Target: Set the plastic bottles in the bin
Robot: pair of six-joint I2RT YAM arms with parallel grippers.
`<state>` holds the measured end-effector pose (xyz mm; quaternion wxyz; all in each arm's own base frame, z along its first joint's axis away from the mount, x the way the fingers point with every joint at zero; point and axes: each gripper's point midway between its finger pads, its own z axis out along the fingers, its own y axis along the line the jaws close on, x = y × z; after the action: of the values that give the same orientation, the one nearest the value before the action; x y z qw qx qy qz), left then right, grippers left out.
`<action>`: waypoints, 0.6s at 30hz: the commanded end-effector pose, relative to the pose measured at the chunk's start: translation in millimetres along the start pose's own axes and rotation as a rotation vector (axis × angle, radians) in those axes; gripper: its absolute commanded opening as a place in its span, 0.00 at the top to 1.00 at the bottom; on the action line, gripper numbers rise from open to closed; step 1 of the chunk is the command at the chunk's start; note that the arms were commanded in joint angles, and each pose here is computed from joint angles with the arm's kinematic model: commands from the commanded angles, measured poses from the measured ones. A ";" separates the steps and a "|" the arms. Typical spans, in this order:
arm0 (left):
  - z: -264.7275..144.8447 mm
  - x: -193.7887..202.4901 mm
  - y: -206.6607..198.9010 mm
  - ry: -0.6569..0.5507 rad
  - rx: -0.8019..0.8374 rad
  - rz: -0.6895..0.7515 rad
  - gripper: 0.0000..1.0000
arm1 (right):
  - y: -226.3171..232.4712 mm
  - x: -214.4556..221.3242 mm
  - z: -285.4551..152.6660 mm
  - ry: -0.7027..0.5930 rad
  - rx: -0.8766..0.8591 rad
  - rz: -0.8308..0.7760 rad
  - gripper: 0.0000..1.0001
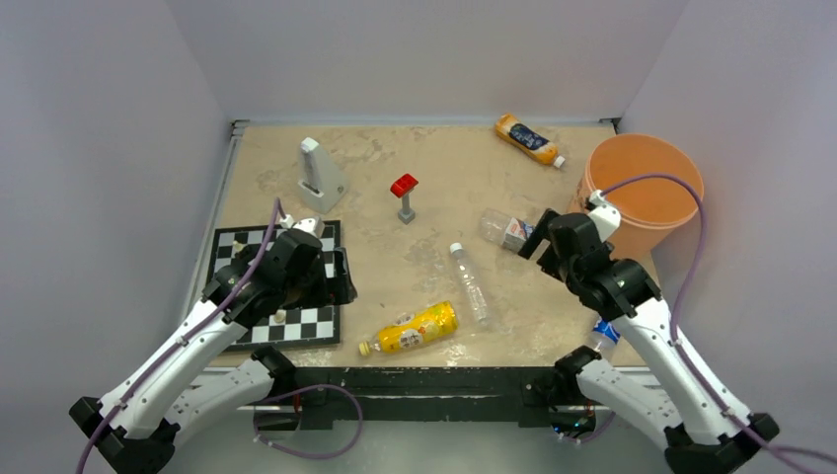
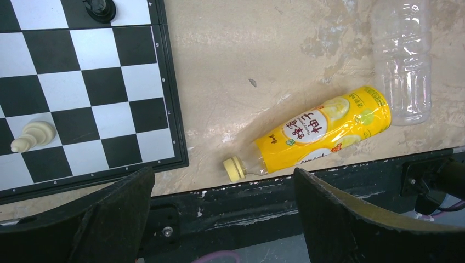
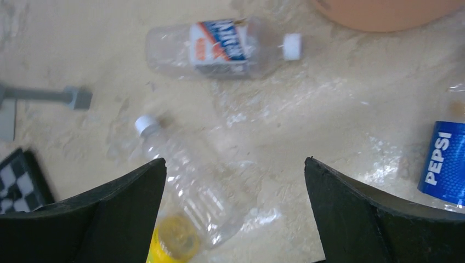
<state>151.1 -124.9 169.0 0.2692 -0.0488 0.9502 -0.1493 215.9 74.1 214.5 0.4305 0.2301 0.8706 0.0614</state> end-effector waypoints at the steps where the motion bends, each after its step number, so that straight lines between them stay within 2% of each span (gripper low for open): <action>1: -5.0 -3.2 0.8 -0.030 0.006 -0.010 0.00 | -34.0 -12.4 37.9 0.033 0.025 0.103 0.01; 6: -9.1 1.2 2.7 -0.016 0.013 0.012 0.00 | -93.9 -1.3 64.7 0.076 0.254 0.237 0.02; 11: -17.0 2.9 6.3 -0.022 0.017 0.026 0.00 | -130.5 -5.1 62.6 0.074 0.495 0.314 0.01; 18: -28.5 -7.9 5.2 -0.053 0.015 0.063 0.00 | -164.1 8.7 62.7 0.125 0.687 0.396 0.01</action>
<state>137.4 -112.6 174.1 0.2742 -0.0363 0.9498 -0.1462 208.4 -57.2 113.1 0.2651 0.4762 0.8323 -0.1012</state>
